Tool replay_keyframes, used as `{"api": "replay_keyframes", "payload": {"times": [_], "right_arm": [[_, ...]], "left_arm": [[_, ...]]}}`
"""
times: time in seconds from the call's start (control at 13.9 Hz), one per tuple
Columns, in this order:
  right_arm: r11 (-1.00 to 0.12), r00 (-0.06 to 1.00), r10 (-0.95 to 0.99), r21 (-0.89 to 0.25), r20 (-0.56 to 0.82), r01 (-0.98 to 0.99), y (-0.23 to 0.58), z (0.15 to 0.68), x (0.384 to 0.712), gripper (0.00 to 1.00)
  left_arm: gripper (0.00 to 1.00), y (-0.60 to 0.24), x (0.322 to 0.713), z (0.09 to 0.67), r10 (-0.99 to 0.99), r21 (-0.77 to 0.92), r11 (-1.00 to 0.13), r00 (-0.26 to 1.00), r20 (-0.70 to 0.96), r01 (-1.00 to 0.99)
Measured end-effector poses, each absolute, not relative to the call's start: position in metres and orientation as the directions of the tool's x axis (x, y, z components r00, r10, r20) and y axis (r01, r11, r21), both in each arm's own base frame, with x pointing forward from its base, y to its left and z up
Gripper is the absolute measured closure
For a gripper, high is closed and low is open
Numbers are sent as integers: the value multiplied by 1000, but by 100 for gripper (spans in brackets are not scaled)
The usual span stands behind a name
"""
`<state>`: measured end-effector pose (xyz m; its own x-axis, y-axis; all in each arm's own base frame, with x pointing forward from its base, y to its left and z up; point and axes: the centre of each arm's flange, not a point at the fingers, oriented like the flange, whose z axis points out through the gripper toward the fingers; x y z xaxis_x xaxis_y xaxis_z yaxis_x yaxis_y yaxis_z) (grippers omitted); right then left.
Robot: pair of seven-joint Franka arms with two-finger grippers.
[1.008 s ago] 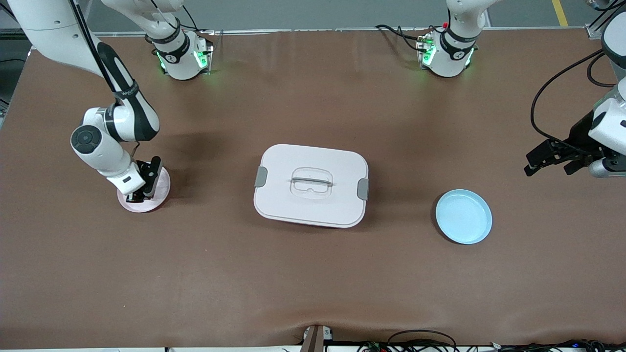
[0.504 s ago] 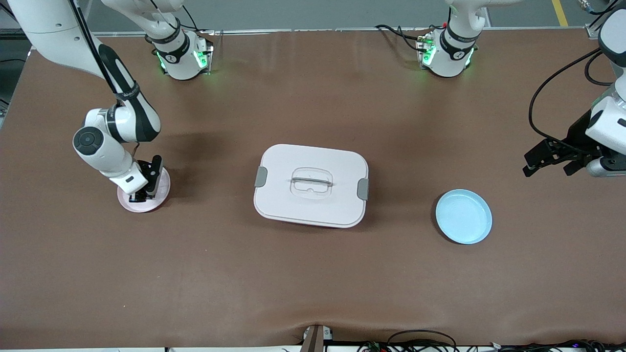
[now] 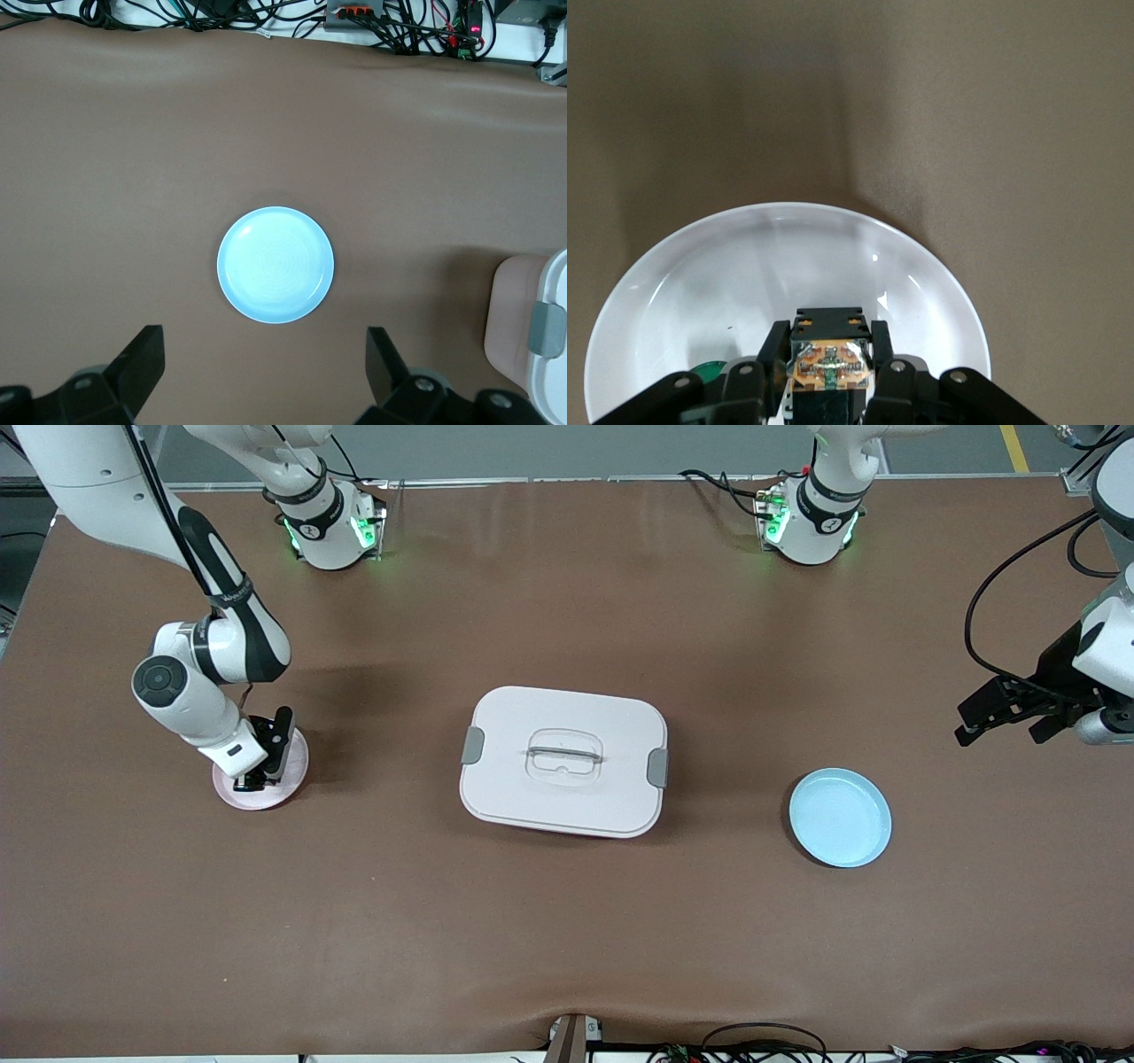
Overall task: Transfer orange switch to right arm and place
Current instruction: 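Lower the switch onto the white plate while the left gripper withdraws, then open the right gripper and lift it away from the plate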
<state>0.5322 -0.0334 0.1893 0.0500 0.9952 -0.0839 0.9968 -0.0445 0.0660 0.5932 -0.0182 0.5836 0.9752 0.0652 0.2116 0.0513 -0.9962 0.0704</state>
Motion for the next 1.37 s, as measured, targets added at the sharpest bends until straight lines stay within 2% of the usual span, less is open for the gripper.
{"api": "replay_keyframes", "payload": {"times": [0.22,0.29,0.65,0.72,1.15,1.37], "right_arm": [[-58,64,994,67,-83,996,-34,189,532,59],[-67,72,994,67,-82,996,-33,189,532,54],[-69,74,994,67,-80,995,-30,189,532,4],[-68,73,994,64,-80,996,-30,189,532,0],[-141,139,988,-31,-72,989,-22,204,541,0],[-234,227,970,-71,-87,970,-14,230,548,0]], "left_arm": [[0,-18,591,596,63,70,-996,978,199,50],[0,-18,590,603,63,70,-996,979,196,50],[0,-16,585,619,62,68,-996,983,174,51],[0,-16,584,618,61,65,-997,985,161,51],[0,-16,582,623,59,64,-997,986,154,50],[0,-16,582,624,58,64,-997,987,152,49]]}}
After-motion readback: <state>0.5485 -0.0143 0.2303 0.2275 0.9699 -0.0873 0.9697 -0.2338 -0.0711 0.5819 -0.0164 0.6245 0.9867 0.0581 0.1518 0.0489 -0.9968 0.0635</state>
